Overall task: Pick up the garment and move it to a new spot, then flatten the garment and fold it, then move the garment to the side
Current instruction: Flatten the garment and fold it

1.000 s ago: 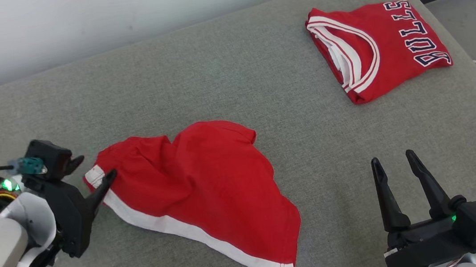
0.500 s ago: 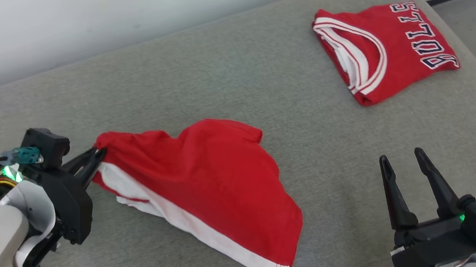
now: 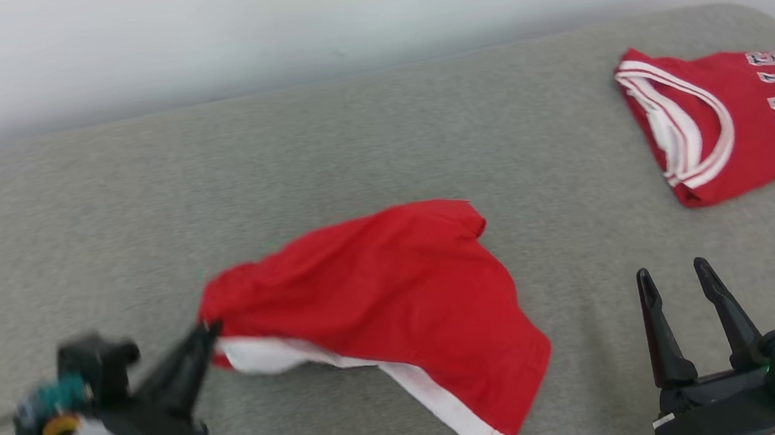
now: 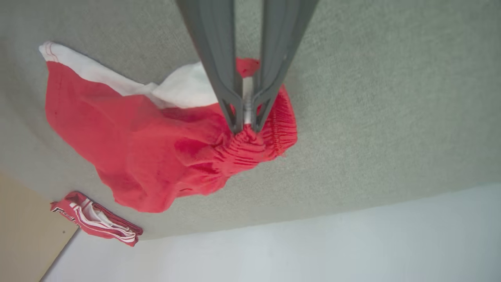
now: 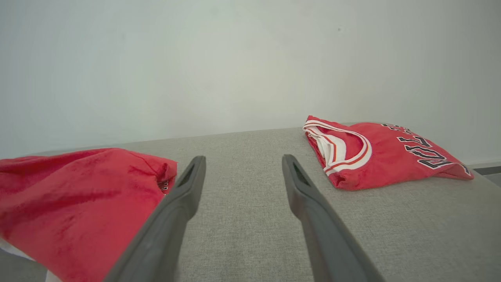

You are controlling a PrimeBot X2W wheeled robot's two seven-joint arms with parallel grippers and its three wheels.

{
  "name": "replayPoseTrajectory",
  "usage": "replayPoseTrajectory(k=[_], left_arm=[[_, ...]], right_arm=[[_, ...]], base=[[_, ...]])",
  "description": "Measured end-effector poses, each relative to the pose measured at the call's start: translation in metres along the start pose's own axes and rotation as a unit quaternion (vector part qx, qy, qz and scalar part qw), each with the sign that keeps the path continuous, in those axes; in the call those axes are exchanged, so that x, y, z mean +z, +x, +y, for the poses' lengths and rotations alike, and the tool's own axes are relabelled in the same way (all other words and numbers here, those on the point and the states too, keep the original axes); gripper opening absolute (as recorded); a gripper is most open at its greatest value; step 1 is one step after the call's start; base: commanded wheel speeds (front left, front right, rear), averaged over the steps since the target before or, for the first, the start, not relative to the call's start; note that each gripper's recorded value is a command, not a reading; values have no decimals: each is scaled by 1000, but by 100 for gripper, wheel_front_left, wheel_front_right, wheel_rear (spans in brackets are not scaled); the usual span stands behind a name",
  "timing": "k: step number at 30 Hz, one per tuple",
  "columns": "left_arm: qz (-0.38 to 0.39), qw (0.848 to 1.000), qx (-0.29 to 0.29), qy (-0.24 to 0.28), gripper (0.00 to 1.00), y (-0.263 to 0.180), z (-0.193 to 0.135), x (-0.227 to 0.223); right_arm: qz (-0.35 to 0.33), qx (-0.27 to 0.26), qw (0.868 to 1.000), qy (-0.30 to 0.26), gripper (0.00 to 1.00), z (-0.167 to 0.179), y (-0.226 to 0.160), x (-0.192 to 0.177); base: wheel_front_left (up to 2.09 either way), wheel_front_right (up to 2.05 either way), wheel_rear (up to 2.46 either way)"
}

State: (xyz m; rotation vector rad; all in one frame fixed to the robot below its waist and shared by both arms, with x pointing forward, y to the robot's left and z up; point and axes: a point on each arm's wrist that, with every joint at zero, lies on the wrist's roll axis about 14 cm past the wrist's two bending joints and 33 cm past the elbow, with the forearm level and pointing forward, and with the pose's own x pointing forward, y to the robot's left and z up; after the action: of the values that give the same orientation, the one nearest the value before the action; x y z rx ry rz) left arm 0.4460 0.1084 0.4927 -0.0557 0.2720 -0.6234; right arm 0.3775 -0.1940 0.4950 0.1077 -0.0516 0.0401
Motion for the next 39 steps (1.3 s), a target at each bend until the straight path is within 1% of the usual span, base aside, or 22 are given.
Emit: replayPoseTrajectory(k=[5,6,9,11,12,14,15,19,22,29,35,39], left_arm=[[10,996,46,-75,0,-37,-9,-41],[22,994,62,-90,0,-49,-11,-57],[27,988,88,-120,0,-61,-12,-74],[24,986,101,-131,0,-65,-13,-79],[17,986,108,-128,7,-66,-11,-78],[-4,985,118,-129,89,-66,-7,-71],[-13,984,121,-126,100,-66,-7,-68],[-62,982,130,-122,100,-66,-6,-49],[-106,978,150,-102,100,-71,3,-27],[-188,959,203,-58,100,-93,15,9],[-220,948,229,-22,100,-115,16,19],[-231,942,241,-16,100,-124,17,22]], right_arm=[[6,23,1000,3,100,14,3,-5],[7,30,1000,3,100,18,5,-5],[6,40,999,2,100,24,7,-5],[6,43,999,1,100,25,7,-4],[5,45,999,1,100,25,7,-4],[5,48,999,0,100,27,6,-4],[5,49,999,0,100,28,6,-4],[-1,52,999,-1,100,30,5,1],[-8,53,999,-2,100,30,4,6],[-22,49,999,-4,100,28,-3,16],[-29,45,999,-4,100,25,-11,21],[-29,42,999,-2,100,24,-14,21]], base=[[0,0,0],[0,0,0],[0,0,0],[0,0,0],[0,0,0],[0,0,0],[0,0,0],[0,0,0],[0,0,0],[0,0,0],[0,0,0],[0,0,0]])
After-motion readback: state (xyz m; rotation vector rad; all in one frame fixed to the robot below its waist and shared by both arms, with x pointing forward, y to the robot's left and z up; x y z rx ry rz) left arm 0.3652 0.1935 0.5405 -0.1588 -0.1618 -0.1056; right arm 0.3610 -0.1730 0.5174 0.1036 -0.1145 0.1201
